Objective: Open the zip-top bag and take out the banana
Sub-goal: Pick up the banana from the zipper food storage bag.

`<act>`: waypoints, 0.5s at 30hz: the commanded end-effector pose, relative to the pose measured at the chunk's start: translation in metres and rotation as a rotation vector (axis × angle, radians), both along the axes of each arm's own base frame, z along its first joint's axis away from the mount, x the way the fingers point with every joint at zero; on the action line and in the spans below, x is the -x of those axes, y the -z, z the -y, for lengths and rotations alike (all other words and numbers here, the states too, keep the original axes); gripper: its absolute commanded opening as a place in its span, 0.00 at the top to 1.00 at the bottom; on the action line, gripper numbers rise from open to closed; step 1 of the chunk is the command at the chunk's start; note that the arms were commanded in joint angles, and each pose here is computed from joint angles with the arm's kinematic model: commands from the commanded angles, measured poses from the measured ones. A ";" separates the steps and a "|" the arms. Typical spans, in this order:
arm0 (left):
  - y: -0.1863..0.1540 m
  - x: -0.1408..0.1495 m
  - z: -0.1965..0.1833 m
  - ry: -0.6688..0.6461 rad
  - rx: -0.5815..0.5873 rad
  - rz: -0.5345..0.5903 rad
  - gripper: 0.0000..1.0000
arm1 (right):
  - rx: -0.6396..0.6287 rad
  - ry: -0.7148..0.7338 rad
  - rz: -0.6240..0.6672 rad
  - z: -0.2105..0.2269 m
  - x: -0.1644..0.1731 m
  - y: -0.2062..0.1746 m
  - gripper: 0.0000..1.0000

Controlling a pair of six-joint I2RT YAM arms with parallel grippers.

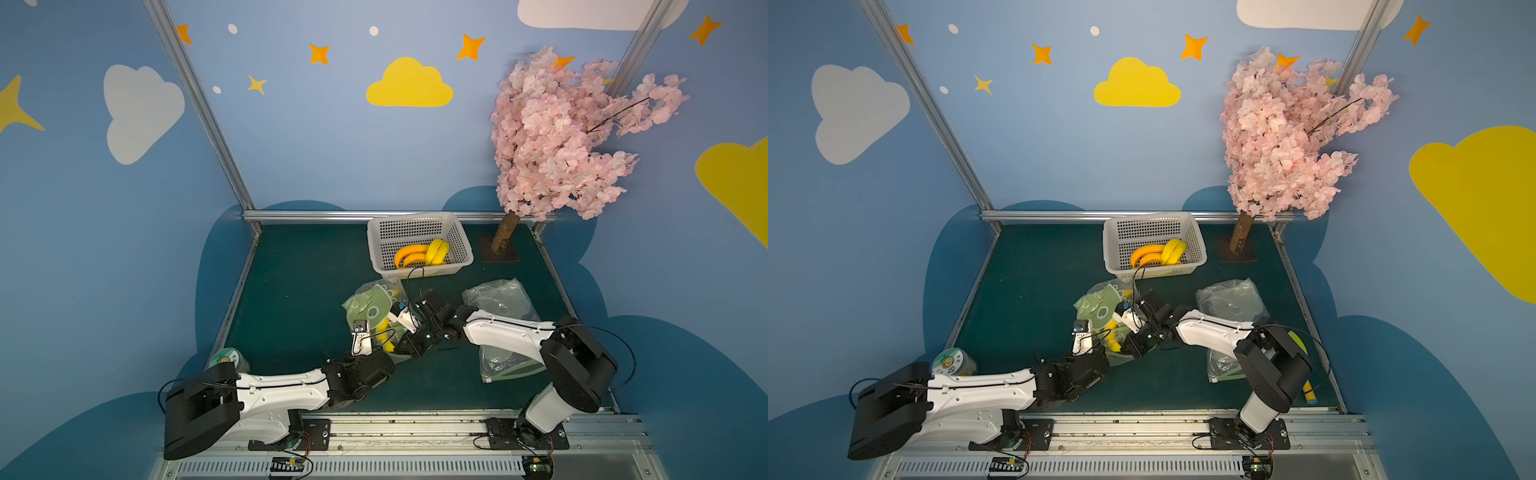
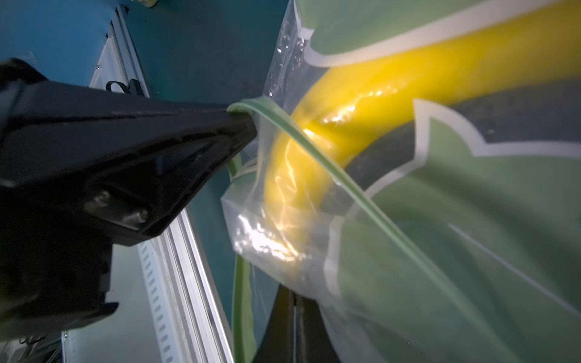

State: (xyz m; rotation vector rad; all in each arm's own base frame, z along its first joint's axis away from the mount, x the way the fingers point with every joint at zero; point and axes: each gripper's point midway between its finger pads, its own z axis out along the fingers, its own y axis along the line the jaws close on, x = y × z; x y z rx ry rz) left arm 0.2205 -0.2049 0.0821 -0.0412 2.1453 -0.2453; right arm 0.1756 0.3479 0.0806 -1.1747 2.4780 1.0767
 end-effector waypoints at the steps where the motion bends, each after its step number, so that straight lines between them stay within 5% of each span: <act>1: -0.009 -0.003 0.019 0.068 0.033 0.020 0.97 | -0.012 -0.030 -0.006 -0.009 0.002 -0.015 1.00; 5: -0.028 -0.003 0.030 0.106 0.084 0.049 0.88 | 0.080 -0.043 0.032 -0.005 0.001 -0.001 1.00; 9: -0.051 0.002 0.019 0.111 0.133 0.074 0.47 | 0.076 -0.020 0.058 -0.001 -0.002 0.007 1.00; 15: -0.070 0.010 -0.032 0.042 0.187 0.116 0.34 | 0.082 -0.011 0.081 0.006 -0.004 0.010 1.00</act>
